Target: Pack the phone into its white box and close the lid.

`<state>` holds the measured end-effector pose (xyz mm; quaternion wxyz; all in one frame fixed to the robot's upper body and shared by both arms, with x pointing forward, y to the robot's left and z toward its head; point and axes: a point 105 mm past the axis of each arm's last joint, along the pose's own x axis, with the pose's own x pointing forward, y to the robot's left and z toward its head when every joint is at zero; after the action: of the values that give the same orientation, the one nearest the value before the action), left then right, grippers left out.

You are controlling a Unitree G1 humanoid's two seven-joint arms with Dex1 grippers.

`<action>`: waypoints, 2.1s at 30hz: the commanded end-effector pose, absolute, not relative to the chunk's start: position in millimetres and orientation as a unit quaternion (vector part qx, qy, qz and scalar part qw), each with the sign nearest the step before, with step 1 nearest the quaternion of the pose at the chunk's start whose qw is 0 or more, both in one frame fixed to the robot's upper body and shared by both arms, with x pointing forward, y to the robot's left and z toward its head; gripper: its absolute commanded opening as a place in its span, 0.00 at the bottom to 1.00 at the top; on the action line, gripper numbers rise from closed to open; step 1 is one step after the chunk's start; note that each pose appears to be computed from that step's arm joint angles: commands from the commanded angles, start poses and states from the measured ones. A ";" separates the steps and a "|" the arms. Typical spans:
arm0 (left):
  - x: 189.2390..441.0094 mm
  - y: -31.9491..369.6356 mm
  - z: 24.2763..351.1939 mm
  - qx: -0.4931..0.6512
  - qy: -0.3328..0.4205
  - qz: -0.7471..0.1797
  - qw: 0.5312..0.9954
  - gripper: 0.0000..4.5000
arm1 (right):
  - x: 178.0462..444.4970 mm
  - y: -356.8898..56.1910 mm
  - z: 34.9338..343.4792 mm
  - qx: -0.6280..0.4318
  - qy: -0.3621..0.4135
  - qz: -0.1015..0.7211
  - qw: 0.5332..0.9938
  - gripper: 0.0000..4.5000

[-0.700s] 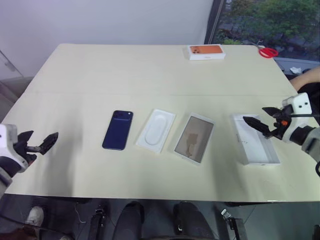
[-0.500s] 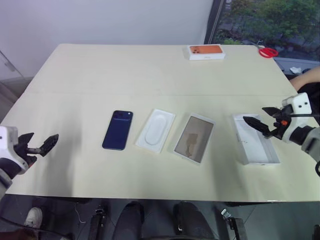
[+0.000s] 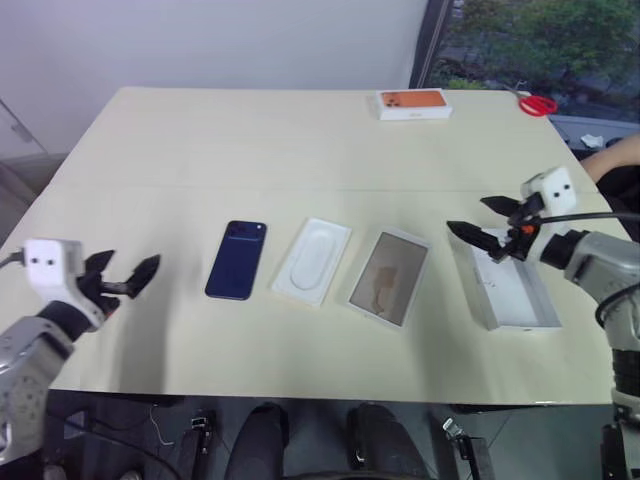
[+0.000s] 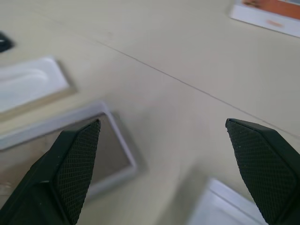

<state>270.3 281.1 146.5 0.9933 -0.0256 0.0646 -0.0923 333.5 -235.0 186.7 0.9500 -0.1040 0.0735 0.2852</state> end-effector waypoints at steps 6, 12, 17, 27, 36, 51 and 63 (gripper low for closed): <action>284.5 223.9 169.3 -0.031 0.051 -0.172 0.983 0.99 | 328.0 -184.7 202.7 -0.113 0.031 0.355 0.927 0.99; 306.2 163.5 172.7 -0.080 0.114 -0.223 0.965 0.99 | 314.9 -152.2 208.3 -0.139 0.017 0.407 0.903 0.99; 328.8 131.4 173.6 -0.143 0.181 -0.244 0.942 0.99 | 298.2 -133.1 214.7 -0.136 0.004 0.444 0.886 0.99; 353.4 105.4 151.2 -0.131 0.329 -0.213 0.911 0.99 | 290.8 -135.7 207.6 -0.101 0.009 0.417 0.903 0.99; 339.9 89.2 133.0 -0.107 0.385 -0.277 0.874 0.99 | 282.7 -137.0 202.3 -0.102 0.017 0.417 0.903 0.99; 333.4 101.9 126.3 -0.136 0.398 -0.270 0.866 0.01 | 274.1 -146.4 184.4 -0.145 0.063 0.432 0.888 1.00; 343.1 121.4 170.3 -0.291 0.301 -0.291 0.860 0.01 | 276.3 -160.2 186.0 -0.159 0.068 0.413 0.894 1.00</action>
<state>345.4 123.6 156.2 0.8619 -0.2824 0.3264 -0.2662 276.4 -154.8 172.5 0.8907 -0.1398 0.0933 0.4225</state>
